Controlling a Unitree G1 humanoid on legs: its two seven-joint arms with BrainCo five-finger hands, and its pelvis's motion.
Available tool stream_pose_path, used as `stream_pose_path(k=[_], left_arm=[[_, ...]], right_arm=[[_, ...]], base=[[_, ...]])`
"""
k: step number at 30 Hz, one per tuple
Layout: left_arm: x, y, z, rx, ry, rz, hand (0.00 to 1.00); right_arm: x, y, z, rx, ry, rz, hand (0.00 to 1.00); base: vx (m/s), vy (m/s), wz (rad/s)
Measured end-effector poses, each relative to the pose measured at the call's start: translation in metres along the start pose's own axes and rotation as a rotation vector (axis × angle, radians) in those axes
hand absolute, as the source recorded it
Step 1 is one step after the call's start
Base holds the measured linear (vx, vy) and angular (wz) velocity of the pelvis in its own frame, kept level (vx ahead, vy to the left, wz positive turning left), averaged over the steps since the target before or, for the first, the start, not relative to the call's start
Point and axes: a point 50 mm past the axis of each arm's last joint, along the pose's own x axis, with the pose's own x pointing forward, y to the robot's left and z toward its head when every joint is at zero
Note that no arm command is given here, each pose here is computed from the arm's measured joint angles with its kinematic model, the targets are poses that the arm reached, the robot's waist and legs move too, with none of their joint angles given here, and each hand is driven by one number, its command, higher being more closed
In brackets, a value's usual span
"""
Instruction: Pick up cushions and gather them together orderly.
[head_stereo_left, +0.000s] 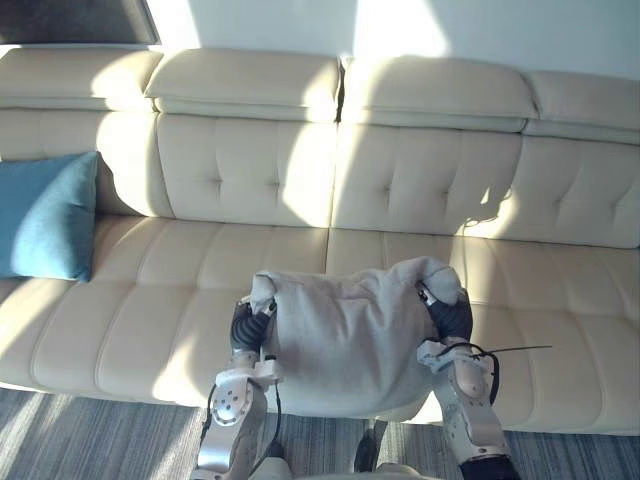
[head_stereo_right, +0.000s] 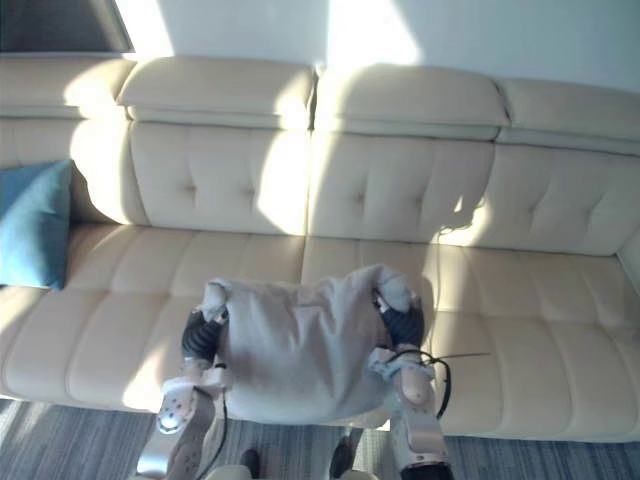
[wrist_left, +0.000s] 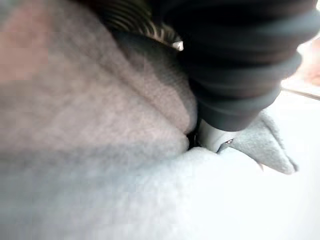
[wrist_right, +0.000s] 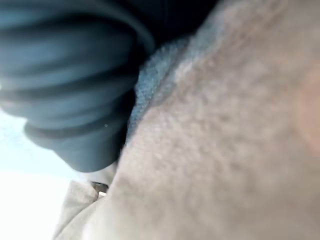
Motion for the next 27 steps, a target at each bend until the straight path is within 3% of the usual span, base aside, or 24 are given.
stream_pose_path(k=[3, 10, 16, 22, 23, 27], left_arm=[[0.043, -0.019, 0.050, 0.000, -0.239, -0.001, 1.00], [0.119, -0.062, 0.173, 0.045, -0.648, -0.007, 1.00], [0.151, -0.081, 0.267, 0.143, -0.840, 0.055, 1.00], [0.152, -0.090, 0.313, 0.186, -0.931, 0.072, 1.00], [0.154, -0.089, 0.314, 0.197, -0.925, 0.076, 0.00], [0.155, -0.089, 0.321, 0.200, -0.930, 0.094, 0.00]], right_arm=[[0.047, 0.039, 0.051, 0.018, -0.213, 0.040, 1.00], [0.115, 0.083, 0.183, 0.002, -0.604, -0.043, 1.00], [0.129, 0.108, 0.289, -0.040, -0.842, -0.131, 1.00], [0.127, 0.110, 0.331, -0.066, -0.921, -0.177, 1.00], [0.130, 0.110, 0.330, -0.079, -0.901, -0.185, 0.00], [0.134, 0.099, 0.334, -0.091, -0.895, -0.230, 0.00]], base=[[-0.18, 0.001, -0.11], [-0.17, -0.020, -0.14], [-0.06, 0.038, -0.09], [-0.05, 0.051, -0.07], [-0.03, 0.041, -0.07], [-0.03, 0.058, -0.03]])
